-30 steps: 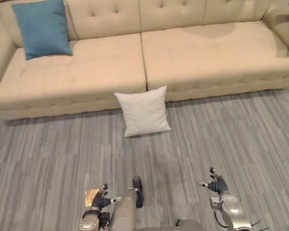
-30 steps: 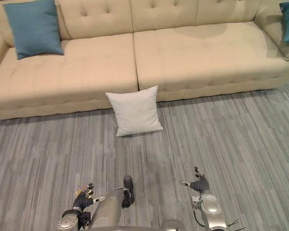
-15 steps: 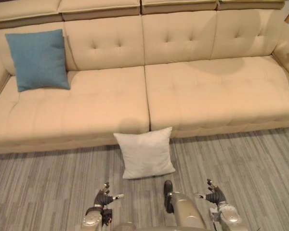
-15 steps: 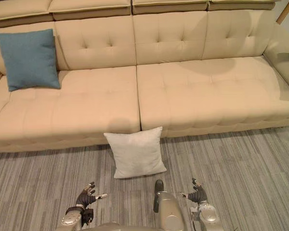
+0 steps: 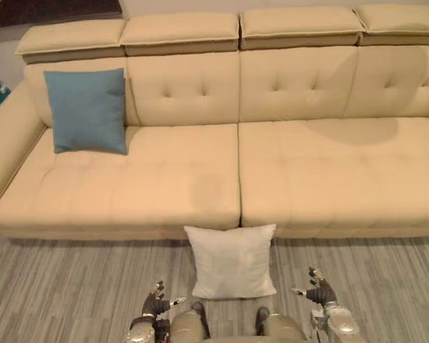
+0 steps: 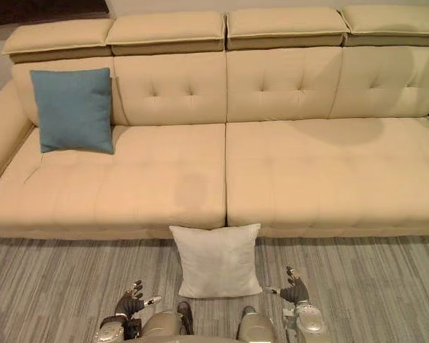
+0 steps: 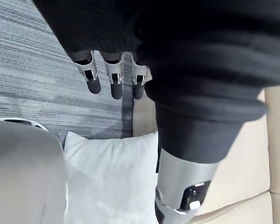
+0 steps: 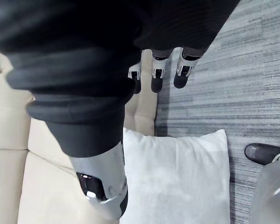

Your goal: Pick up cushions and gather them together orderly.

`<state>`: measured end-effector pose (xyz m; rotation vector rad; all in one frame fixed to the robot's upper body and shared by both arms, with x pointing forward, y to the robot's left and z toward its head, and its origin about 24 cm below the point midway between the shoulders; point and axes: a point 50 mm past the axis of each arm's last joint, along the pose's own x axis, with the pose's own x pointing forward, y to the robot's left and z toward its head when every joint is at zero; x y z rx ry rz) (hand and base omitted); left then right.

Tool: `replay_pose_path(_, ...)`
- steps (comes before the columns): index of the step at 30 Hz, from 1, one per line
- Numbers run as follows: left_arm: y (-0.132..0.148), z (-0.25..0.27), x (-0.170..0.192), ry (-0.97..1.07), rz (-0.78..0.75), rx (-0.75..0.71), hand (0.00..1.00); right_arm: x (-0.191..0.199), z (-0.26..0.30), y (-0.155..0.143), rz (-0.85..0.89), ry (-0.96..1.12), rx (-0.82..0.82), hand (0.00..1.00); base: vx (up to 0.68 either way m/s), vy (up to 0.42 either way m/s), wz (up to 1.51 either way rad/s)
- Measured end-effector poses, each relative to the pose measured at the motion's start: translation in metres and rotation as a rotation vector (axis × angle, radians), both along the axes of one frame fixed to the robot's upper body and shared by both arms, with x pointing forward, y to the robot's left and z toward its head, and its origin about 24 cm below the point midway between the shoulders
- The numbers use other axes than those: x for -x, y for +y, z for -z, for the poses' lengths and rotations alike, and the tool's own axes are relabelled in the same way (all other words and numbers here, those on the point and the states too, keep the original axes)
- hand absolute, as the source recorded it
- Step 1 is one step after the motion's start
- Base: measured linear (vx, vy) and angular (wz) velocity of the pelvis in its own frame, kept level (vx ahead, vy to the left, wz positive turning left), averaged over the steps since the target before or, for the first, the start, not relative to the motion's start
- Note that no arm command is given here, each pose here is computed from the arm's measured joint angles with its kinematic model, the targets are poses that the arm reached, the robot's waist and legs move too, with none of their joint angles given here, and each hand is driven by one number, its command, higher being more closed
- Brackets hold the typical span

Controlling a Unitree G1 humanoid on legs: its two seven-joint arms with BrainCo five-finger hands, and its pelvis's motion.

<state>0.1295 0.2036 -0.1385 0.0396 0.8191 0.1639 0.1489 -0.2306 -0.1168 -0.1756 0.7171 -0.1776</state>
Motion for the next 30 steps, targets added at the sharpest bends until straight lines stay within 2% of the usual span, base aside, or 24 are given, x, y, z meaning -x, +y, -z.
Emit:
replay_pose_path(2, 0.006, -0.005, -0.011, -0.028, -0.002, -0.023, 0.0, -0.015, -0.006, 0.002, -0.011, -0.036, 0.005, 0.0, 0.04, 0.077, -0.08)
replay_pose_path(5, 0.025, -0.028, -0.053, -0.148, -0.006, -0.105, 0.0, -0.062, -0.029, 0.011, -0.065, -0.162, 0.028, 0.0, -0.1, 0.003, -0.02)
replay_pose_path(7, 0.029, -0.038, -0.069, -0.2, -0.016, -0.123, 0.0, -0.077, -0.039, 0.012, -0.068, -0.214, 0.035, 0.0, -0.16, -0.043, -0.05)
replay_pose_path(10, 0.027, -0.056, -0.096, -0.3, -0.032, -0.107, 0.0, -0.095, -0.055, 0.012, -0.055, -0.297, 0.051, 0.0, -0.18, -0.042, -0.07)
replay_pose_path(14, 0.025, -0.096, -0.146, -0.475, -0.097, -0.077, 0.0, -0.141, -0.097, 0.014, -0.013, -0.462, 0.036, 0.0, -0.15, -0.039, 0.03)
replay_pose_path(16, 0.023, -0.143, -0.189, -0.648, -0.128, -0.047, 0.0, -0.178, -0.141, 0.02, 0.014, -0.612, 0.014, 0.0, -0.15, -0.059, -0.04)
replay_pose_path(19, 0.011, -0.197, -0.224, -0.825, -0.128, -0.01, 0.0, -0.216, -0.204, 0.027, 0.002, -0.794, 0.015, 0.0, -0.14, -0.053, -0.11)
replay_pose_path(22, -0.001, -0.243, -0.244, -0.969, -0.115, 0.024, 0.0, -0.238, -0.261, 0.038, 0.009, -0.949, -0.016, 0.0, -0.12, -0.04, -0.09)
replay_pose_path(28, -0.014, -0.328, -0.265, -1.212, -0.11, 0.076, 0.0, -0.256, -0.339, 0.063, -0.008, -1.138, -0.079, 0.0, -0.1, -0.013, -0.02)
replay_pose_path(29, -0.016, -0.343, -0.267, -1.25, -0.099, 0.074, 1.0, -0.257, -0.352, 0.067, -0.01, -1.166, -0.088, 1.0, -0.06, -0.001, 0.0)
replay_pose_path(30, -0.017, -0.349, -0.267, -1.266, -0.095, 0.073, 1.0, -0.258, -0.357, 0.07, -0.008, -1.178, -0.101, 1.0, 0.0, 0.0, 0.0)
